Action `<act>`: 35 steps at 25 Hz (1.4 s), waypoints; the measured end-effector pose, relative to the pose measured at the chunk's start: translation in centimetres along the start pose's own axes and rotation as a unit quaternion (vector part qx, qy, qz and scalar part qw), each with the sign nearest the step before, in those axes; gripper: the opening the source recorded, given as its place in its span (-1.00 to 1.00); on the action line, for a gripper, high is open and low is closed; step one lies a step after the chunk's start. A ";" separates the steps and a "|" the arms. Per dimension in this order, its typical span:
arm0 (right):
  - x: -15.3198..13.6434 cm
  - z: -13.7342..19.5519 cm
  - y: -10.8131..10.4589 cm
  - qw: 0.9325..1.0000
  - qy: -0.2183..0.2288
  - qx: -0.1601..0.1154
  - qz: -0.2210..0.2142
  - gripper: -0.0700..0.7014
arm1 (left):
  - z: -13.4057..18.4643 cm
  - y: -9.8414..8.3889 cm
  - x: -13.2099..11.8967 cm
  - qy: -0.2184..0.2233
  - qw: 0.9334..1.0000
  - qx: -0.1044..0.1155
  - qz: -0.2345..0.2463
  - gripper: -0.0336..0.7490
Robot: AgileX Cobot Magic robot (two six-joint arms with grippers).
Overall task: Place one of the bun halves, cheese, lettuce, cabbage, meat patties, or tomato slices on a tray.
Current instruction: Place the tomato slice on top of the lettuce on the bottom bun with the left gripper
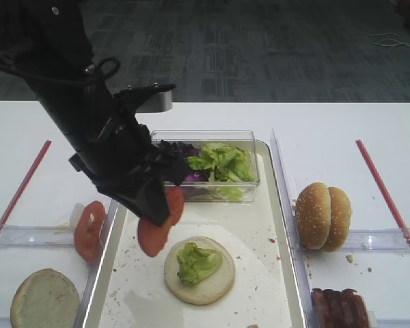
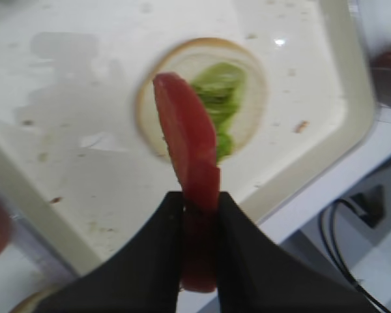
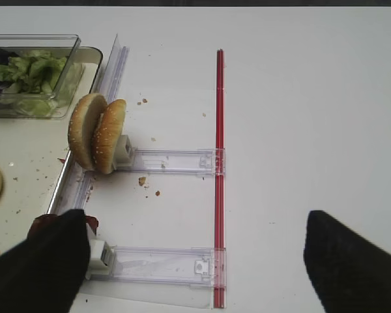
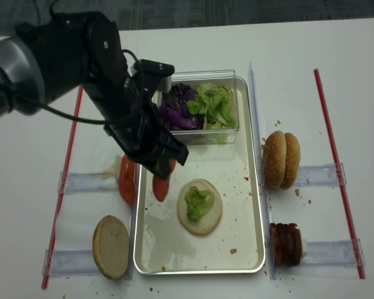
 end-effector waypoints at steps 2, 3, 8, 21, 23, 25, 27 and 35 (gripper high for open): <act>0.0 0.0 0.0 1.000 0.000 0.000 0.000 0.97 | -0.1 -2.0 0.1 -0.003 0.998 -0.018 0.058 -0.60; 0.0 0.0 0.0 1.000 0.000 0.001 0.000 0.97 | 0.0 -2.7 0.2 -0.004 0.996 -0.029 0.080 -0.60; 0.0 0.0 0.0 1.000 0.000 0.001 0.000 0.97 | -0.1 -5.6 0.9 -0.014 0.985 -0.055 0.164 -0.60; 0.0 0.0 0.0 1.000 0.000 0.001 0.000 0.97 | -1.2 -4.7 -1.7 -0.002 0.976 -0.043 0.213 -0.60; 0.0 0.0 0.0 1.000 0.000 0.001 0.000 0.97 | -1.6 -4.8 -2.2 -0.005 0.973 -0.037 0.229 -0.60; 0.0 0.0 0.0 1.000 0.000 0.001 0.000 0.97 | -1.7 -4.7 -2.8 -0.001 0.971 -0.033 0.237 -0.61; 0.0 0.0 0.0 1.000 0.000 0.001 0.000 0.97 | -1.8 -4.4 -3.6 0.007 0.970 -0.028 0.241 -0.61; 0.0 0.0 0.0 1.000 0.000 0.001 0.000 0.97 | -1.6 -3.3 -5.9 0.031 0.970 -0.014 0.242 -0.61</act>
Point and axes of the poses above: a point on each arm's last joint axis where the gripper is mounted, x pointing back along that axis away from the gripper, y along the wrist's bending axis when the last joint is at zero, z = x × y, the point moved 8 cm from there along -x, pointing out along that axis toward the gripper, and after that the axes turned 3 degrees about -x, right-handed, at the moved point
